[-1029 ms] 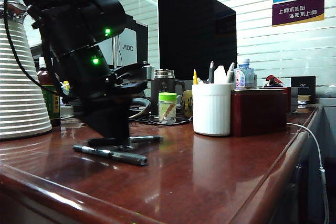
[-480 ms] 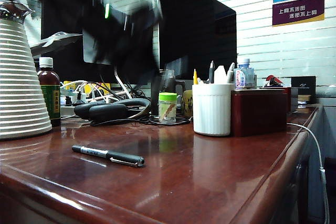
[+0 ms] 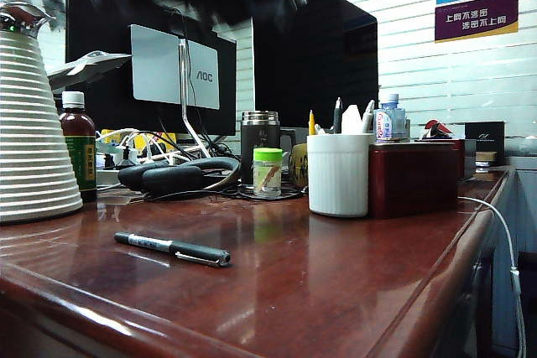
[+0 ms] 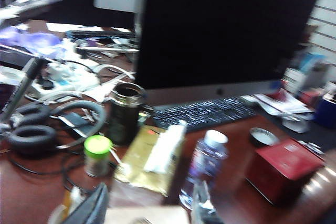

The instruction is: Pick up all the pens on the desk and put them into the pen holder one by one.

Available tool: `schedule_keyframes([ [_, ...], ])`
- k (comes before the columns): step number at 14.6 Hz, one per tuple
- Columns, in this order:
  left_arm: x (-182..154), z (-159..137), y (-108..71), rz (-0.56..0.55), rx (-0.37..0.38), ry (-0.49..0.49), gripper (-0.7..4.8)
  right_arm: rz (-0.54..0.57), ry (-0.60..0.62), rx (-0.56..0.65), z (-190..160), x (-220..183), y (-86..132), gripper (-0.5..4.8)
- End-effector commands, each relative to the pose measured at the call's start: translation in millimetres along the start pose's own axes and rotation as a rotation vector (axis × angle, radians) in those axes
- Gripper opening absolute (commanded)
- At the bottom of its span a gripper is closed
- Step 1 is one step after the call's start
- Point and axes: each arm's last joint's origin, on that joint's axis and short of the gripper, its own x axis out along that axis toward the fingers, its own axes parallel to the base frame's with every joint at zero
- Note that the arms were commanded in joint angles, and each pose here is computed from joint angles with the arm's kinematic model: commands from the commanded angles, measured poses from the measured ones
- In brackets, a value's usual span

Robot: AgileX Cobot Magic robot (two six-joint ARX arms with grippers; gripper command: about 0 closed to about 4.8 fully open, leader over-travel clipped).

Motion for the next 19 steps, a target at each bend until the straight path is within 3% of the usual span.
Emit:
schedule_keyframes([
  [1,15,-39,18.6,-0.017,-0.176,-0.149,-0.06,-0.039,0.032,0.004,-3,-7,-11,2.11],
  [2,20,-55,22.5,-0.027,-0.205,-0.185,-0.06,-0.056,0.036,0.004,-4,-7,-14,2.11],
  [4,32,-76,25.4,-0.080,-0.226,-0.161,-0.06,-0.068,0.039,0.004,-4,-7,-17,2.11],
  [6,51,-83,14.6,-0.175,-0.219,-0.125,-0.06,-0.073,0.048,-0.004,-8,-7,-18,2.11],
  [9,59,-91,11.9,-0.149,-0.204,-0.028,-0.06,-0.072,0.070,0.004,-17,-6,-17,2.11],
  [12,58,-89,18.2,-0.103,-0.133,-0.045,-0.06,-0.073,0.059,0.000,-16,-6,-17,2.11],
  [15,58,-105,21.8,-0.059,-0.142,0.079,-0.06,-0.073,0.061,0.000,-16,-6,-17,2.11],
  [19,59,-115,25.6,-0.055,-0.118,0.058,-0.06,-0.071,0.072,0.005,-19,-6,-17,2.11],
])
